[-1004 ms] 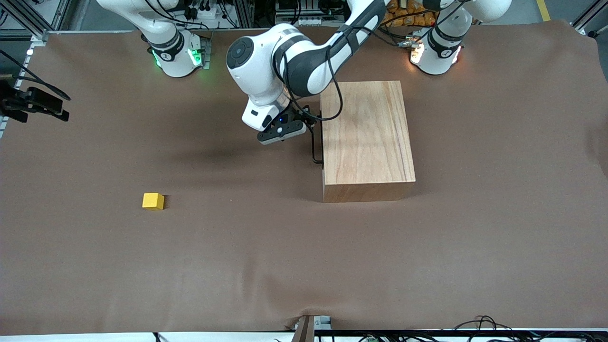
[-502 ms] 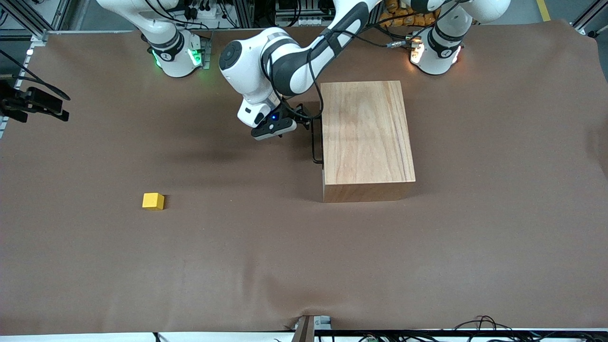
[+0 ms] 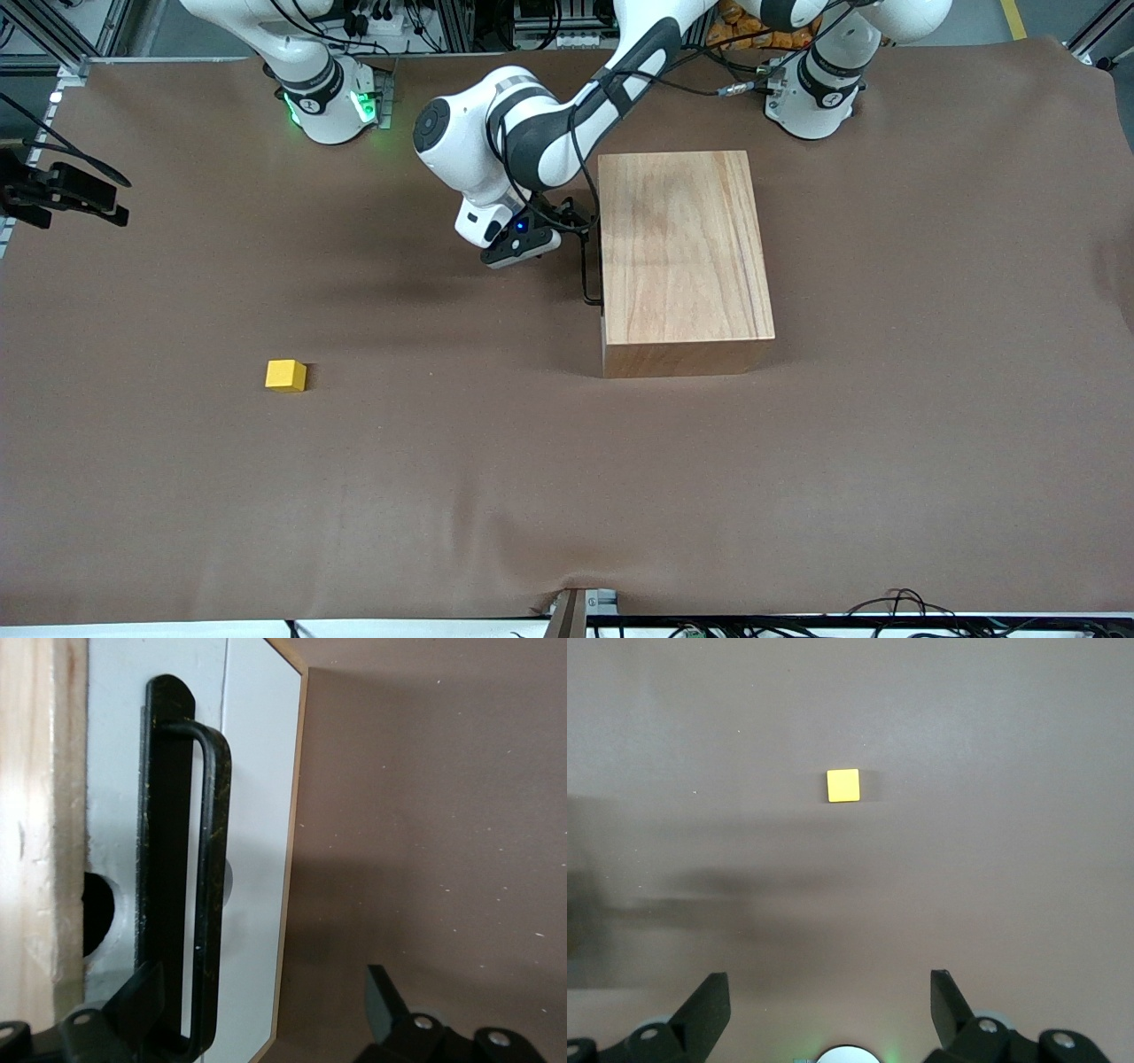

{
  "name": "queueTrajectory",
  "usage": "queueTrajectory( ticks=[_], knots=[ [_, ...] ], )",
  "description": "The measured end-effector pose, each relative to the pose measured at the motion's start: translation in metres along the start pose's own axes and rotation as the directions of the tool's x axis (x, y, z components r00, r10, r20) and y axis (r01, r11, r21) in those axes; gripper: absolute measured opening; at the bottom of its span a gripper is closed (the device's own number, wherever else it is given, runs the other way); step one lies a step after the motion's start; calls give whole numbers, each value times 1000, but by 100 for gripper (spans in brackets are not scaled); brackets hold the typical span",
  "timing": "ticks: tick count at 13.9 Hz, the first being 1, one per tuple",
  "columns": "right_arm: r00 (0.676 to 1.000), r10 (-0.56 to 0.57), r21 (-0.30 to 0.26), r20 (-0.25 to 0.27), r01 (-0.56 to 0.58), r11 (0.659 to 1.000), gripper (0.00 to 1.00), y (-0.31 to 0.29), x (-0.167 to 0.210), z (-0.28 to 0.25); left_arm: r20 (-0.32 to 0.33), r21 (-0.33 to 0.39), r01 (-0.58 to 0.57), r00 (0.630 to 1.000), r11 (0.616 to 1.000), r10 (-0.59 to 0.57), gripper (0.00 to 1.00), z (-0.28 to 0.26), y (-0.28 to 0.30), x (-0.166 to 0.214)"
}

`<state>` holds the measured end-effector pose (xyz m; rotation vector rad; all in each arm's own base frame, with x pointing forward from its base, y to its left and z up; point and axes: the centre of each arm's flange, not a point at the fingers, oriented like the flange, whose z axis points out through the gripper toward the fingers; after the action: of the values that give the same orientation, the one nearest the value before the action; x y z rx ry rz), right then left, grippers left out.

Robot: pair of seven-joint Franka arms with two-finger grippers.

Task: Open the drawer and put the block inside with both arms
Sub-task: 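Lower the left gripper and hook the black drawer handle, then pull the drawer open by its handle with the left gripper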

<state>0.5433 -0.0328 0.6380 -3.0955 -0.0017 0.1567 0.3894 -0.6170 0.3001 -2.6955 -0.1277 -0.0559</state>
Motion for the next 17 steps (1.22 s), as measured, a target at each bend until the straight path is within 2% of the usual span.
queueTrajectory(
  ticks=[8, 13, 17],
  knots=[
    [1000, -3, 0, 3, 3, 1000, 100, -2, 1, 2, 7, 19, 1, 1000, 1000, -1, 100, 18, 6, 3],
    [1000, -5, -1, 3, 5, 1000, 100, -3, 2, 2, -5, -14, 9, 1000, 1000, -9, 100, 27, 11, 13],
    [1000, -8, -1, 3, 8, 1000, 100, -4, 2, 2, -30, -74, 11, 999, 997, -13, 100, 21, 17, 17]
  ],
)
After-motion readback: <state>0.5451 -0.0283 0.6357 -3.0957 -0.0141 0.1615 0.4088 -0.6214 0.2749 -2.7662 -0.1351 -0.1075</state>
